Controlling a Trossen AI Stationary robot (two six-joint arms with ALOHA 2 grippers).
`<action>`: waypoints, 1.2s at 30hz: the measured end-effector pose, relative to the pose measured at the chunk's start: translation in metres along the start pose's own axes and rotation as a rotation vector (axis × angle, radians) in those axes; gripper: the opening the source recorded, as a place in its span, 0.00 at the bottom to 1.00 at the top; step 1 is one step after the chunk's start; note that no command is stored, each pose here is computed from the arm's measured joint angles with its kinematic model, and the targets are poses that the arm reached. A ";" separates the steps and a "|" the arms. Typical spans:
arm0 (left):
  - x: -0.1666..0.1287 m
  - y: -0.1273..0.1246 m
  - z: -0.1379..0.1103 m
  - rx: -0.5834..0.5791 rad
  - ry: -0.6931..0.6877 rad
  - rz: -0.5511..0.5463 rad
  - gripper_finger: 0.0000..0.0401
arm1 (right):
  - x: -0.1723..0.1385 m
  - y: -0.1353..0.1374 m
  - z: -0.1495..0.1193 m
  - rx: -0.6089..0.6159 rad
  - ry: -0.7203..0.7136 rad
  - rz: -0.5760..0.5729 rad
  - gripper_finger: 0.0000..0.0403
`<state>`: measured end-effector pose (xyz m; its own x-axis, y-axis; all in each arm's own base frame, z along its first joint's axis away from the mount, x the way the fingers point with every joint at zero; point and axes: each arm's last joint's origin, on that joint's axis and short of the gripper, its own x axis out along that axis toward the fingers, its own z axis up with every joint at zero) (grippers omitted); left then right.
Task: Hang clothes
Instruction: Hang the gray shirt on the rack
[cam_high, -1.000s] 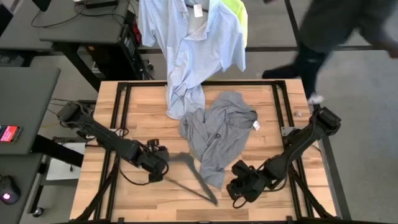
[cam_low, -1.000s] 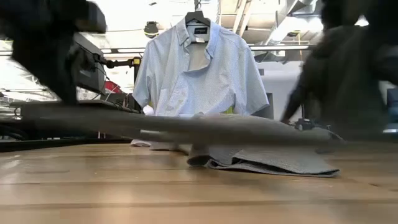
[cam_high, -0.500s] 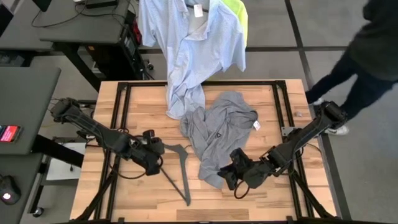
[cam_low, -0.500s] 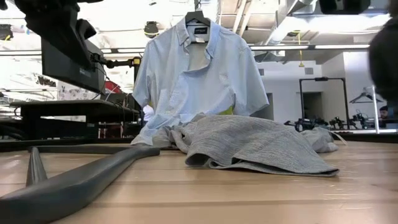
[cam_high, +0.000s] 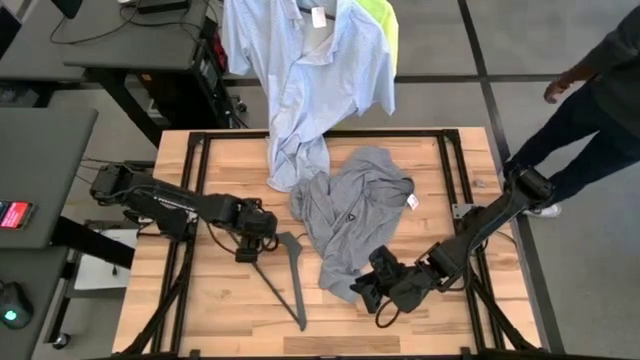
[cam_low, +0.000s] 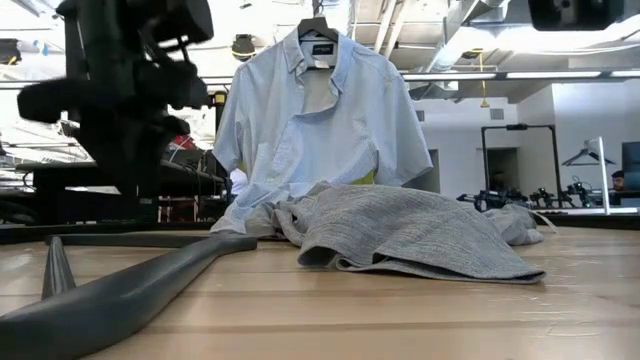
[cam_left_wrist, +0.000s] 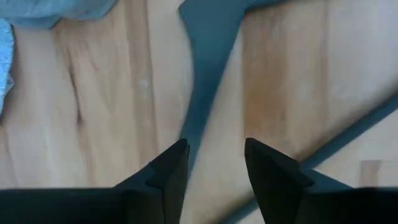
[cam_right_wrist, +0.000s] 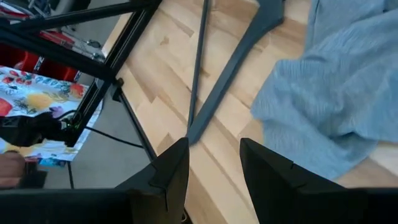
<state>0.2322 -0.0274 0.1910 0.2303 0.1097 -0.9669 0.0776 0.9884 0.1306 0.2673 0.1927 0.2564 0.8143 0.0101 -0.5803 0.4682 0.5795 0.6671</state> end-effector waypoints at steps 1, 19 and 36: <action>0.003 0.001 -0.001 0.019 0.000 -0.003 0.37 | -0.001 0.000 -0.002 0.002 0.002 0.002 0.33; 0.030 0.002 -0.023 0.088 -0.003 0.025 0.36 | 0.029 -0.003 -0.036 0.051 0.034 -0.002 0.33; 0.060 0.014 -0.038 0.225 0.056 -0.014 0.35 | 0.029 -0.003 -0.036 0.038 0.037 -0.003 0.33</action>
<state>0.2102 -0.0027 0.1265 0.1738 0.1077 -0.9789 0.2960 0.9423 0.1562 0.2772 0.2209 0.2204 0.8000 0.0388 -0.5988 0.4841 0.5480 0.6822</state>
